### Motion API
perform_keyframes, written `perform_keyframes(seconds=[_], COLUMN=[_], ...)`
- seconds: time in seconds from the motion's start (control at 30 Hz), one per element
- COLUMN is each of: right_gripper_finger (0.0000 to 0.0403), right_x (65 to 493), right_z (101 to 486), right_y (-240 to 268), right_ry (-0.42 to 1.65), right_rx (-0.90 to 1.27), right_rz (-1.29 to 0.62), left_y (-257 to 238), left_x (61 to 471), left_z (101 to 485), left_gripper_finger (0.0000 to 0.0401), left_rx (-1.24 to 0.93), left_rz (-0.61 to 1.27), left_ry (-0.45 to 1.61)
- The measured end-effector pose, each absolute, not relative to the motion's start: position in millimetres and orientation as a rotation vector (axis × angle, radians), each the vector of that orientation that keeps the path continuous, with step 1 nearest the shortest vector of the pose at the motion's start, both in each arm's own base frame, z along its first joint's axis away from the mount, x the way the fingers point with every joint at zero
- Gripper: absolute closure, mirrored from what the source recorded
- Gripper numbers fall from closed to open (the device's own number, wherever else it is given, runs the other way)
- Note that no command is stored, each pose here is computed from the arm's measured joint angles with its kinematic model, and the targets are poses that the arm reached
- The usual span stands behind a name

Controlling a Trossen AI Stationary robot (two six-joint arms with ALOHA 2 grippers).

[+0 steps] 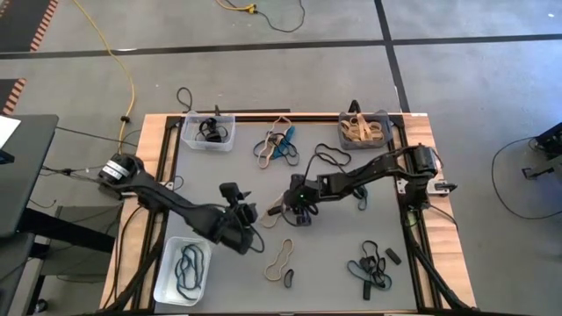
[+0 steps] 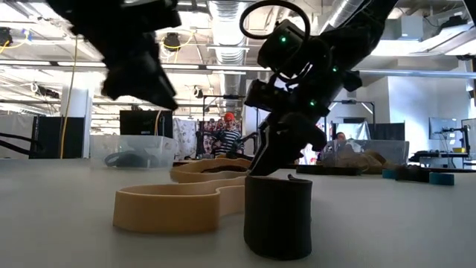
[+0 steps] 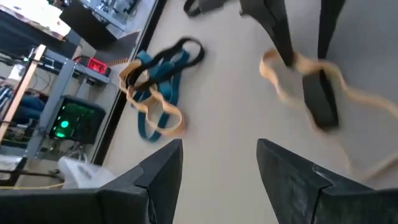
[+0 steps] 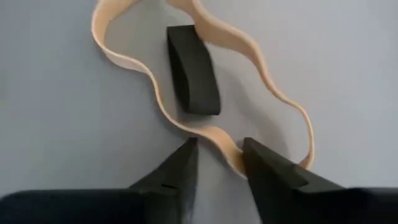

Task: Sort rubber bands into baskets
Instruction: Put the white rubber band into the black transparent bin

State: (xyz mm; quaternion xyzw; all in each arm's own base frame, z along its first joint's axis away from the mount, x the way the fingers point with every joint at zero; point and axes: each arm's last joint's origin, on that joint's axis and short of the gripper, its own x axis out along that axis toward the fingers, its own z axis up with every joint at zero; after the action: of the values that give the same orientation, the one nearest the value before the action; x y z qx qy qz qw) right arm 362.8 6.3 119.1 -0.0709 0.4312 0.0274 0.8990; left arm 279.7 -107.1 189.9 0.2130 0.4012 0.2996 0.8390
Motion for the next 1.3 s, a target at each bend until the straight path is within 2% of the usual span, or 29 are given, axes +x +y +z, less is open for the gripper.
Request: perform_keyframes(seconds=[0.2, 0.23, 0.4, 0.63, 0.8, 0.97, 1.3], right_gripper_finger=[0.0373, 0.0383, 0.0378, 0.0384, 0.0383, 0.0383, 0.0383], right_x=[360, 360, 353, 336, 310, 282, 232], right_z=[118, 120, 141, 215, 262, 292, 312], right_y=[7, 8, 19, 23, 8, -17, -96], right_ry=[0.934, 0.948, 1.015, 0.929, 0.86, 0.827, 0.873], right_rx=[-0.179, -0.185, -0.221, -0.292, -0.341, -0.308, -0.129], right_rz=[0.078, 0.085, 0.119, 0.076, -0.098, -0.302, -0.707], left_y=[-97, -95, -86, -84, -82, -78, -87], left_x=[292, 292, 287, 280, 274, 266, 265], left_z=[180, 177, 157, 140, 132, 126, 138], left_gripper_finger=[0.0204, 0.0204, 0.0204, 0.0205, 0.0205, 0.0205, 0.0205], left_rx=[0.442, 0.433, 0.368, 0.287, 0.249, 0.199, 0.201], left_rz=[0.597, 0.593, 0.583, 0.568, 0.56, 0.563, 0.422], left_ry=[0.787, 0.784, 0.757, 0.626, 0.544, 0.461, 0.281])
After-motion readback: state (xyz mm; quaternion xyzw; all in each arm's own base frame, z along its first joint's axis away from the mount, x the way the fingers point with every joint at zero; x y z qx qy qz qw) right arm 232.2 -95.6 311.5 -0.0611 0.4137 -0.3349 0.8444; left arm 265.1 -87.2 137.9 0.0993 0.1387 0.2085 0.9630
